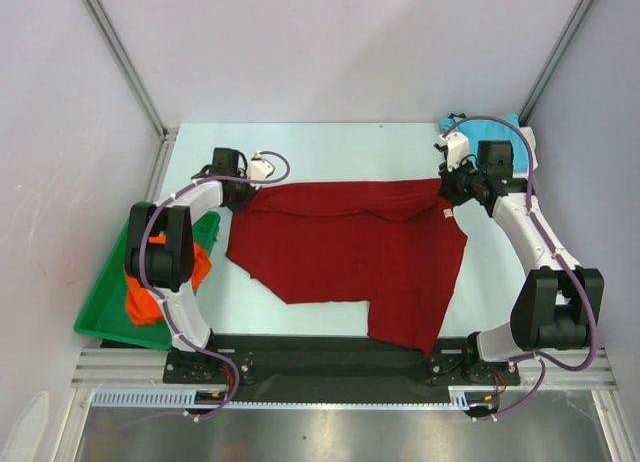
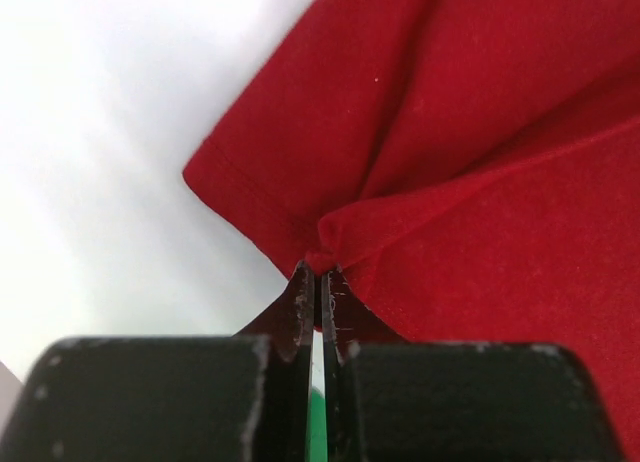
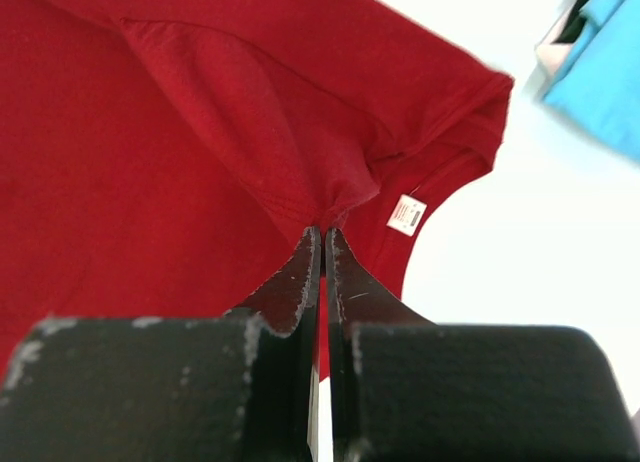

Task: Fold and stack the t-shirts
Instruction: Fold the tshirt

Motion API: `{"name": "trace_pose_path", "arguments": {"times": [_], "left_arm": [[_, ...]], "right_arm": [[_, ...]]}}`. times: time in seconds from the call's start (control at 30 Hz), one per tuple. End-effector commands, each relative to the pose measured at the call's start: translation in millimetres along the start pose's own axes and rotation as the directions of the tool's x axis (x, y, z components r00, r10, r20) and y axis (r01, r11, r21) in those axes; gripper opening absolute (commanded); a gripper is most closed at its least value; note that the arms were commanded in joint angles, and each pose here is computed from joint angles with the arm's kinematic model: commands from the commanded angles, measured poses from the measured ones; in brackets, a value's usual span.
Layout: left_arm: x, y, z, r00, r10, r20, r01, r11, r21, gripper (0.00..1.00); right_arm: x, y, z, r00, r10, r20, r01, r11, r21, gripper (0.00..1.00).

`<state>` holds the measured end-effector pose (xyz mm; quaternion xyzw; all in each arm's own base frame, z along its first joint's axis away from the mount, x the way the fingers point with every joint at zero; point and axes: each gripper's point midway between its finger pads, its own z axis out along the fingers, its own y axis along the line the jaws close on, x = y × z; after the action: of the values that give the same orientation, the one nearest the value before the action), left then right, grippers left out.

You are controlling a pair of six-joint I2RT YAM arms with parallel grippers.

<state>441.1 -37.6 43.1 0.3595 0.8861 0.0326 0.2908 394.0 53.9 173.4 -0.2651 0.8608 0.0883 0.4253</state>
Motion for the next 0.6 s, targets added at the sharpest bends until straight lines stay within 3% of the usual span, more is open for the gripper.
{"name": "trace_pose_path", "arguments": {"times": [0.0, 0.57], "left_arm": [[0.8, 5.9, -7.0, 1.0, 0.005, 0.017, -0.005, 1.0, -0.025, 0.0], [23.7, 0.4, -7.8, 0.999, 0.03, -0.036, -0.03, 0.999, -0.013, 0.0]], "right_arm": [[-7.5, 7.4, -8.8, 0.999, -0.005, 0.034, 0.005, 1.0, -0.009, 0.0], [62.3, 42.2, 2.4, 0.994, 0.034, -0.104, -0.046, 0.993, -0.112, 0.0]]}}
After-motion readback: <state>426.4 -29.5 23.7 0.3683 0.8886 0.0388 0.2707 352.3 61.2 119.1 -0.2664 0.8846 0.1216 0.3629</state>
